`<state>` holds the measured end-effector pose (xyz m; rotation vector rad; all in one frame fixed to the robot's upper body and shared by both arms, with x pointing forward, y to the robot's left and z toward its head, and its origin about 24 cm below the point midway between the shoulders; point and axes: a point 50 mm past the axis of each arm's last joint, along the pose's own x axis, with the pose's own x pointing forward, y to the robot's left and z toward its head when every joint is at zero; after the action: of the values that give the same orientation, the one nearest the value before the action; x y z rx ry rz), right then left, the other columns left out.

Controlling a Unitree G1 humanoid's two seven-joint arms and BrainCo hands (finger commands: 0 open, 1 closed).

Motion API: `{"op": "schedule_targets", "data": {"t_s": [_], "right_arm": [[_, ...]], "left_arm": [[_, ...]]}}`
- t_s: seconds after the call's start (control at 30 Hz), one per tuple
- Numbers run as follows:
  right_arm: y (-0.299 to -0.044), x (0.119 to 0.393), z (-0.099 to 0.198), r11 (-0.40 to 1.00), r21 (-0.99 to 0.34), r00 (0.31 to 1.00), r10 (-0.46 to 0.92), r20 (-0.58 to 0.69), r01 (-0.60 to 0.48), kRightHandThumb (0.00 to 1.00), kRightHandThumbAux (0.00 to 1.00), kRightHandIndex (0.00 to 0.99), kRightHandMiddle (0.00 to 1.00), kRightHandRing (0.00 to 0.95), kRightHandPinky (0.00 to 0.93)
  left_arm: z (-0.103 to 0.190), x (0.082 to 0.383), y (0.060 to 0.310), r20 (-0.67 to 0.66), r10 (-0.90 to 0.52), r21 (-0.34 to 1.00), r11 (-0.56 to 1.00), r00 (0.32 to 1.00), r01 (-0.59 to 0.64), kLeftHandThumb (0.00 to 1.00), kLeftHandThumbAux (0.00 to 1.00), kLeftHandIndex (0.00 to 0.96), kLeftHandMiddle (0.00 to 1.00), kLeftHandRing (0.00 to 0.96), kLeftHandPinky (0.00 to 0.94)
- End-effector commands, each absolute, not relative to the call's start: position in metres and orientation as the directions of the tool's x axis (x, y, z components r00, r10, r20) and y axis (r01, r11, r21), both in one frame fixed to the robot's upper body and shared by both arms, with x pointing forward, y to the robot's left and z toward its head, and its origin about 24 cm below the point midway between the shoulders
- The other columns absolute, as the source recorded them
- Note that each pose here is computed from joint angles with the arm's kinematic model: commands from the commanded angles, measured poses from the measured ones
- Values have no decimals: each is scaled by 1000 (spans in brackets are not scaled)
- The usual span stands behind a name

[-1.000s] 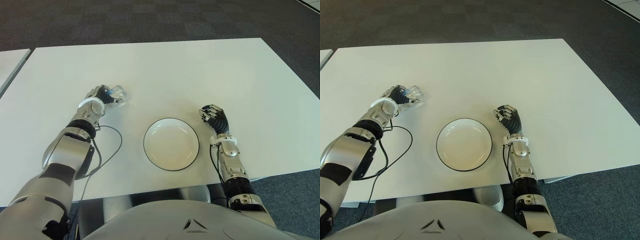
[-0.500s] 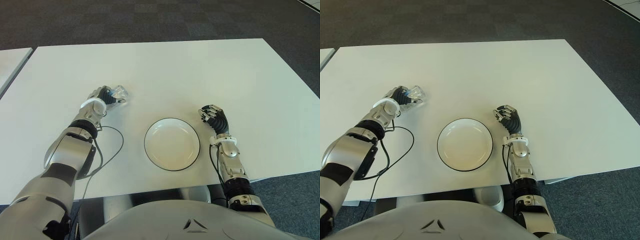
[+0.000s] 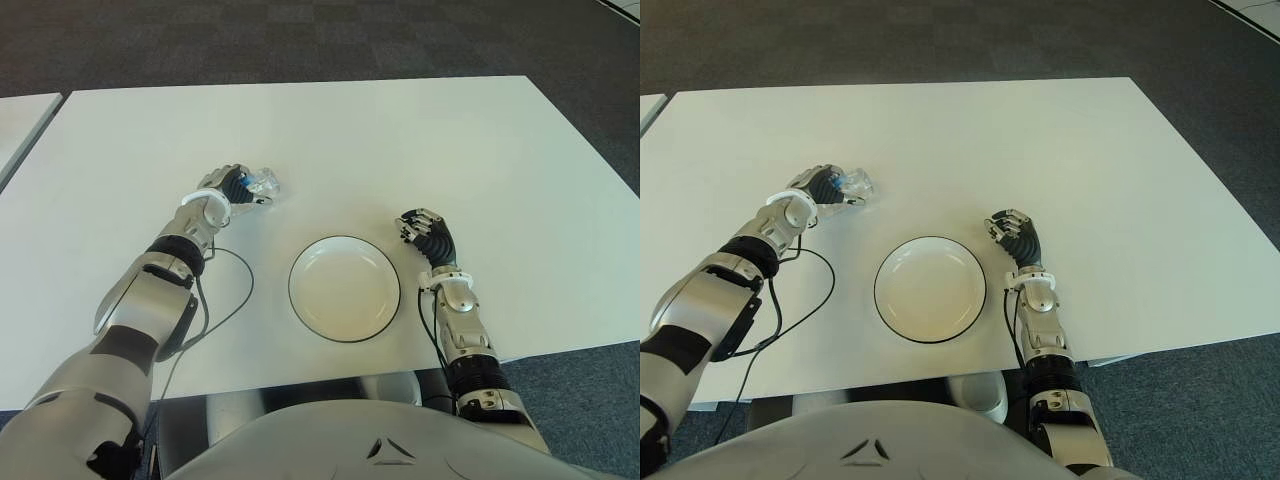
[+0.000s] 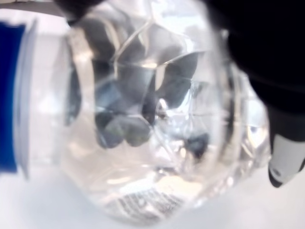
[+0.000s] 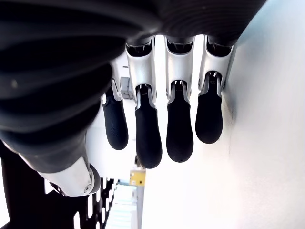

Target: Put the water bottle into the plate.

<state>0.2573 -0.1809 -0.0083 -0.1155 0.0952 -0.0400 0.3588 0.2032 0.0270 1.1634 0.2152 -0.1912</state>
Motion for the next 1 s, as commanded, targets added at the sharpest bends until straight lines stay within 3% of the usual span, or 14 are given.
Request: {"op": "schedule_targets", "data": {"t_s": [0.03,0.53,0.8,1.0], "right_arm": [[-182,253,-18,991,-127,986,-56,-156,36,707,731,433,590,586,580],[-181,256,-22,989,-141,986,-55,-155,33,707,731,434,597,593,591],[-181,257,-23,990,-136,987,-55,-151,34,707,731,434,602,600,595],[-180,257,-23,990,-137,987,-59,-151,38,707,731,434,599,595,582]], "left_arm": [[54,369,198,-165,-102,911,366,981,191,854,668,399,539,860,838],[99,359,165,-18,-309,945,305,951,117,853,669,397,533,857,810],[109,349,157,22,-363,943,317,932,101,853,669,397,532,856,816],[122,324,132,71,-483,946,310,873,95,853,669,398,532,852,803]]}}
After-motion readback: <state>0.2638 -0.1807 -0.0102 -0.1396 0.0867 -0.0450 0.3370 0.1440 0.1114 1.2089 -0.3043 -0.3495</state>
